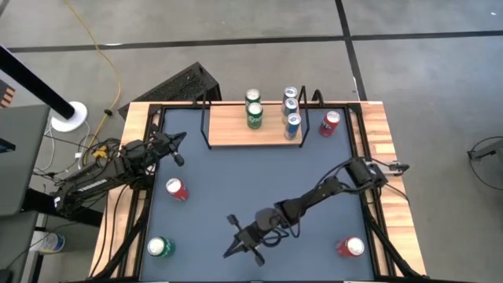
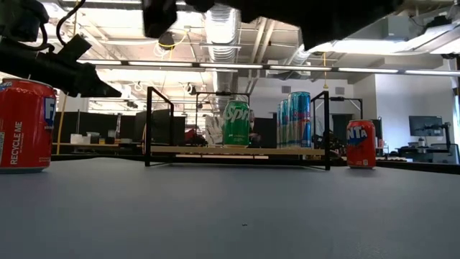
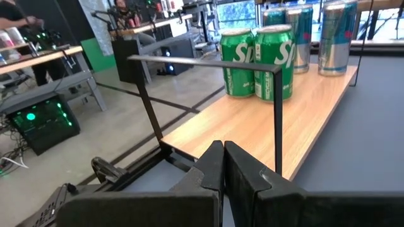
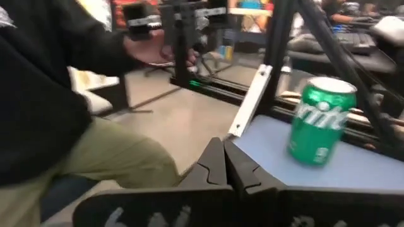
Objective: Place canned beverage on shelf
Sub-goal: Move the green soda can to the middle left of the table
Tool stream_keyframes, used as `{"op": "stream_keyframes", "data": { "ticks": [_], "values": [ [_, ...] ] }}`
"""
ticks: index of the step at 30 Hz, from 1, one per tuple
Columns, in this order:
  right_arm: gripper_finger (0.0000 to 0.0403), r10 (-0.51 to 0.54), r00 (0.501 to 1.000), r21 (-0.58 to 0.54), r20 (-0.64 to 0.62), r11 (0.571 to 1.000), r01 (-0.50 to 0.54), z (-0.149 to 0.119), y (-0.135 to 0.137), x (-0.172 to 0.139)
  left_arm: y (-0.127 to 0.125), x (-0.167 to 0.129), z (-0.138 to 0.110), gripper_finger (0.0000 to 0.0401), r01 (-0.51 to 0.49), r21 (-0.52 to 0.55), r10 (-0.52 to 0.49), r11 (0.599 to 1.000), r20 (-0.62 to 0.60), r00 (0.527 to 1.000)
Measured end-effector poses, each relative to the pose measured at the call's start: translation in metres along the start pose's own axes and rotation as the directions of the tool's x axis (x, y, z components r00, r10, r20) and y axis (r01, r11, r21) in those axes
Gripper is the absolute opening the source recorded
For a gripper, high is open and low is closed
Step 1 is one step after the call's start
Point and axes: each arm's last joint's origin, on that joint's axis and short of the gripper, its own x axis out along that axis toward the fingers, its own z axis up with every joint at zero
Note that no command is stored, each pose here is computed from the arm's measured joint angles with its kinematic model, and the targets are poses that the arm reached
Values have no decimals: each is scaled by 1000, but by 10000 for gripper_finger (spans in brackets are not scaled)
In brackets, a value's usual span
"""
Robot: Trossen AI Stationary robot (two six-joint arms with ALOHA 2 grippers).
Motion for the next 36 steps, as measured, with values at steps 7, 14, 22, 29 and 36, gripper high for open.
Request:
{"op": "stream_keyframes", "data": {
  "ticks": [7, 14, 22, 29, 36],
  "values": [
    [0, 30, 1000, 21, -4, 999, -30, 0, -5, -2, -3, 0, 3, 0, 105, -264, -97, 959, 42, 994],
    [0, 35, 999, 24, -3, 999, -35, 0, -5, -2, -2, 0, 7, 0, 125, -518, -94, 846, 86, 992],
    [0, 30, 1000, 47, -5, 998, -30, 0, -7, -2, -3, 0, 9, 0, 160, -741, -119, 651, 109, 987],
    [0, 31, 999, 53, -13, 998, -30, -1, -7, -2, 1, -14, 51, 0, 393, -618, -356, 681, 190, 915],
    [0, 32, 999, 52, -12, 998, -31, -1, -7, -2, 0, -30, 99, 0, 556, -610, -652, 565, 83, 754]
  ]
}}
